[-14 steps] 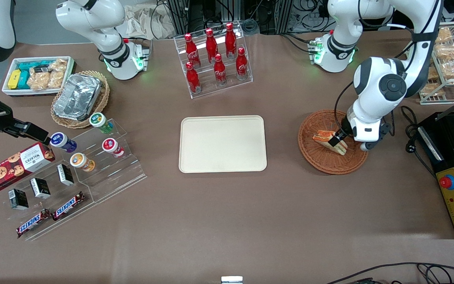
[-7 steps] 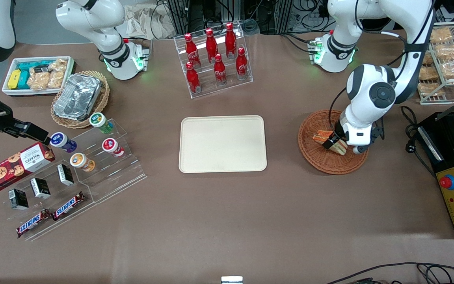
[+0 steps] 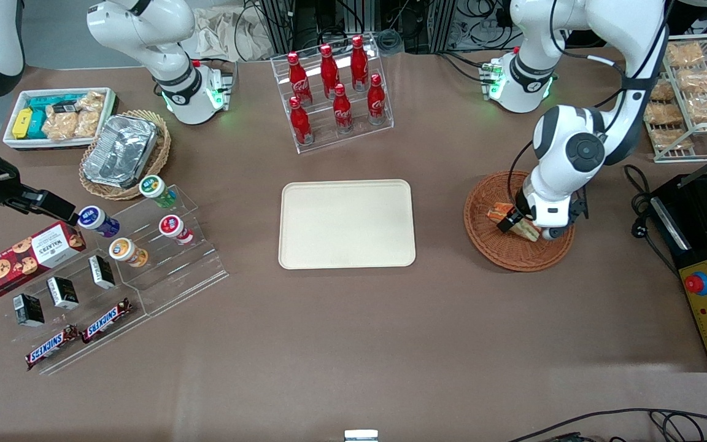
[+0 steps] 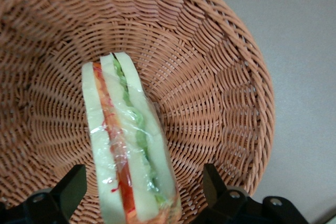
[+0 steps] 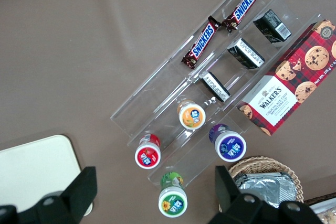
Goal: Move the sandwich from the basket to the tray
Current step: 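Lower the left gripper and close it on the wrapped sandwich, then lift the sandwich and carry it over the cream tray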
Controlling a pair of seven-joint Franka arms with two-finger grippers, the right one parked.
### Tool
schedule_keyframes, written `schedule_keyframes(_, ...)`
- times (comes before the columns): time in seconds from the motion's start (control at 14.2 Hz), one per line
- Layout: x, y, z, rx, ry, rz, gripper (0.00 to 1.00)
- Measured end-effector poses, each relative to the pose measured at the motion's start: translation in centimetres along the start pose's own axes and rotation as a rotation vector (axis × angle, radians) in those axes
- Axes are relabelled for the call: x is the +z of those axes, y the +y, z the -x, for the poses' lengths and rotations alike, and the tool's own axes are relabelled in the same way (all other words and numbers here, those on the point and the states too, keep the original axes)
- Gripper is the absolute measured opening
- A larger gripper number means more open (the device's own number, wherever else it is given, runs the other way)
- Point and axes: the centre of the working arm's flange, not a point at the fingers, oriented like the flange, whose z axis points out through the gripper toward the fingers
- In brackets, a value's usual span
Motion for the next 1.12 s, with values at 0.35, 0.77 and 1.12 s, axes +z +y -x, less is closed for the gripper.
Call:
schedule_keyframes(0.35, -0.4, 0.3, -0.2, -0.074, 0.02, 0.006, 0.56)
schedule_keyframes(0.77, -6.4, 2.2, -1.3, -0.071, 0.0, -0.09, 0.21)
schedule_keyframes(1.12, -19.5, 5.1, -3.0, -0.052, -0.006, -0.126, 0.19)
